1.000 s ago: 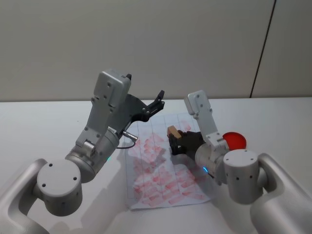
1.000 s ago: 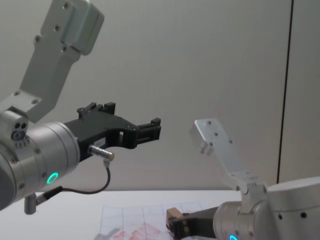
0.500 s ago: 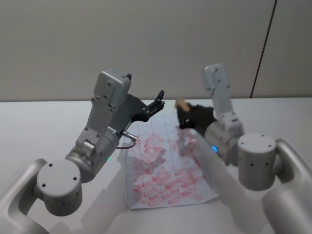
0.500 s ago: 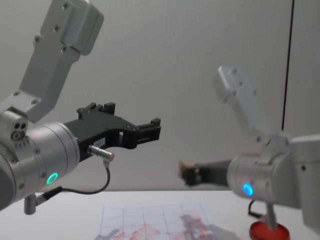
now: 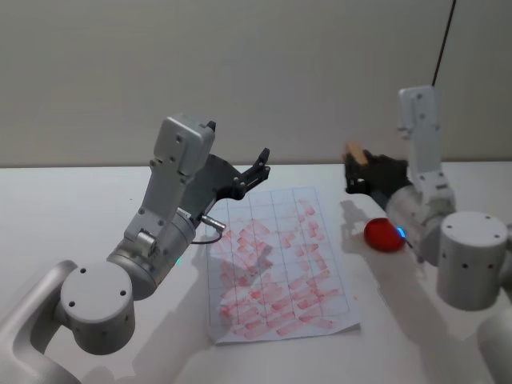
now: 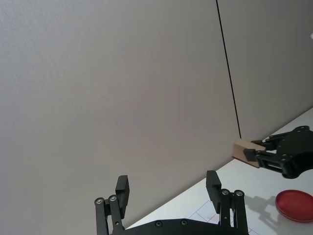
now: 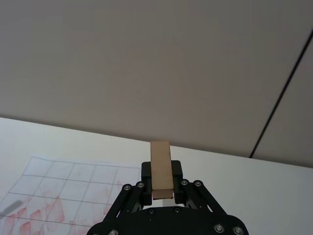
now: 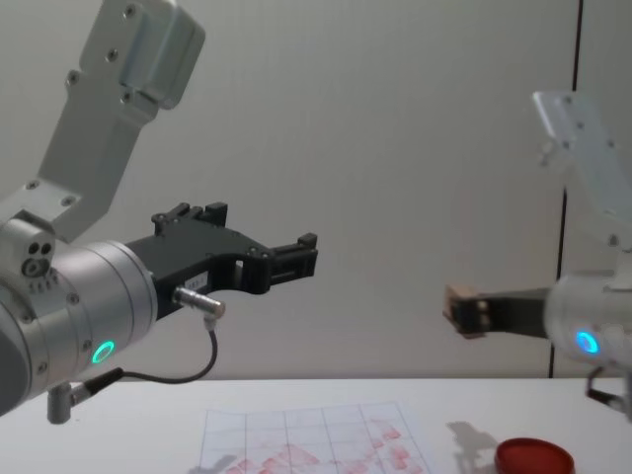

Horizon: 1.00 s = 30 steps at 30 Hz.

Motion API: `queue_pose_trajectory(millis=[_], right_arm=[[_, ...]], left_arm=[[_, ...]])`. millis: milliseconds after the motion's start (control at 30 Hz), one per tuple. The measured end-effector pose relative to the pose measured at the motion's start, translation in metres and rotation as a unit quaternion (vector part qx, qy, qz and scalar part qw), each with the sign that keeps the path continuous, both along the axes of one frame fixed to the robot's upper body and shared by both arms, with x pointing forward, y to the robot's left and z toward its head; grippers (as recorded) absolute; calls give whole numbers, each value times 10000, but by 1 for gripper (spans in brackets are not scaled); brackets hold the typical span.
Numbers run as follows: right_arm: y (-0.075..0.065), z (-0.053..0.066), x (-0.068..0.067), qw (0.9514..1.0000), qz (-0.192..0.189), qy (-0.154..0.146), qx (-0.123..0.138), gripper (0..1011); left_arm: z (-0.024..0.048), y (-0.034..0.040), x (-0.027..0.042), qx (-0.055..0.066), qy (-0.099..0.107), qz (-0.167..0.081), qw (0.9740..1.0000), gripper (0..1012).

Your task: Use the one hand to pick up the stamp and affix it onto the A4 paper.

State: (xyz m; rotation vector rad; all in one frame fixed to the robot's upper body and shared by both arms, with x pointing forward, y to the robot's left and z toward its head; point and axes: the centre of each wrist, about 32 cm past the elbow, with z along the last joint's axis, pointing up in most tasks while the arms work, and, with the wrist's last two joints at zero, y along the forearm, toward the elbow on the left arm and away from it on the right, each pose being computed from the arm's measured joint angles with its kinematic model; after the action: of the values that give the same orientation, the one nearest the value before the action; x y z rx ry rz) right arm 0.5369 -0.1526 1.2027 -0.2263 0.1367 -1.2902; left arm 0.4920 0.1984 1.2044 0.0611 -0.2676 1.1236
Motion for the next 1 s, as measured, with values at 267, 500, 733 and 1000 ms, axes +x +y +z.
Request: queue_pose_trajectory(millis=[267,500,733,1000], right_arm=[[-187,-44,-90,9996,-211,178,-108,218],[-292,-123,-165,9987,-270,384,-194,218],[-344,-237,-213,9975,-233,612,-253,218],[-357,-353,-219,9960,-202,812,-315,218]], left_arm=[[0,0,0,0,0,0,10000,1002],[0,0,0,0,0,0,10000,1001],[0,0,0,0,0,0,10000,1002],[0,0,0,0,0,0,10000,1001]])
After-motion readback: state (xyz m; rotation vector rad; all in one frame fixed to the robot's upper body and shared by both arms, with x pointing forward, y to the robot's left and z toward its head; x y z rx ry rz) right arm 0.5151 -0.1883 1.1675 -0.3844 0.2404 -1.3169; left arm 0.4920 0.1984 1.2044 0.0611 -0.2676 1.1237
